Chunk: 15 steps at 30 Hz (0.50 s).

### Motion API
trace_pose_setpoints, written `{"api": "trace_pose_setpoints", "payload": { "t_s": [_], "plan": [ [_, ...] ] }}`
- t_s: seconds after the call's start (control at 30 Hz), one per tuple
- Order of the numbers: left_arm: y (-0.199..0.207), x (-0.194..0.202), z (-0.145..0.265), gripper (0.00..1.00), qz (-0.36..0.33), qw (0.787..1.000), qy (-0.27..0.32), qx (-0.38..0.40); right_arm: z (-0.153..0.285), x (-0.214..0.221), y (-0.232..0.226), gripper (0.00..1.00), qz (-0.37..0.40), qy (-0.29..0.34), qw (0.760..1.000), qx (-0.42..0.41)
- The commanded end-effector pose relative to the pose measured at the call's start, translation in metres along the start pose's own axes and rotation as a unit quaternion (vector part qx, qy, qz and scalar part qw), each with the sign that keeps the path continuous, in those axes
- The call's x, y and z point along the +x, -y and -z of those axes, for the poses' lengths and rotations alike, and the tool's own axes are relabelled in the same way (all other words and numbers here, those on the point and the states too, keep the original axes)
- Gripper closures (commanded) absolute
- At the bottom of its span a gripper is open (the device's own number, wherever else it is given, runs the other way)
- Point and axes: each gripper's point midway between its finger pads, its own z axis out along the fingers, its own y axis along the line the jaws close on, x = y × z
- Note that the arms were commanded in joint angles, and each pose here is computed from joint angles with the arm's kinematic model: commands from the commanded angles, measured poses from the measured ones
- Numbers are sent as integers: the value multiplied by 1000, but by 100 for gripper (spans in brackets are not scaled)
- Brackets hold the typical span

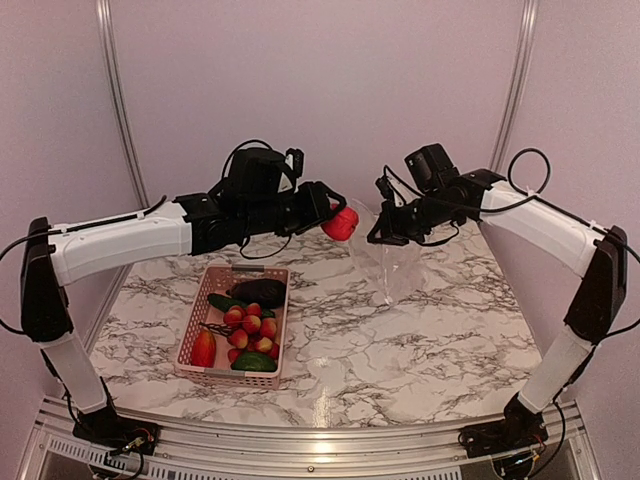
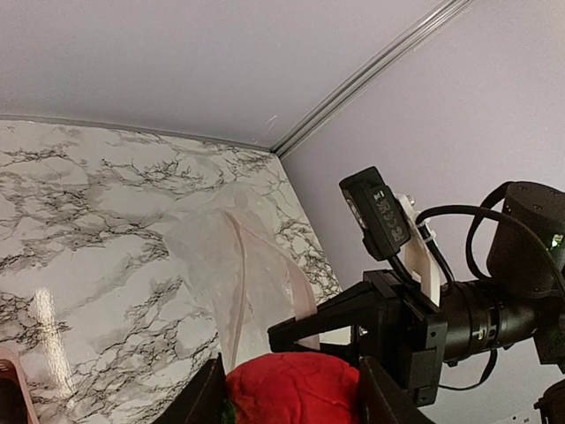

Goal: Place the food in the zip-top bag and seal the zipper
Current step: Place the fake fruit in the zipper food storage bag.

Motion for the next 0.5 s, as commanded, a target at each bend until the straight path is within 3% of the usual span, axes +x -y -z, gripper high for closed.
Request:
{"api": "trace_pose_setpoints", "payload": {
  "t_s": [0.0,0.2,0.47],
  "plan": [
    [20,-6,-9,64,-16,999,17,29,5,-19,-26,100,-10,20,999,-43],
    [12,9,-23,64,-15,1000,13,4,11,-20,-34,100,-23,17,998,-58],
    [-39,17,-27,64,-17,992,22,-120,38,-29,-51,100,-37,33,996,-78]
  ]
}}
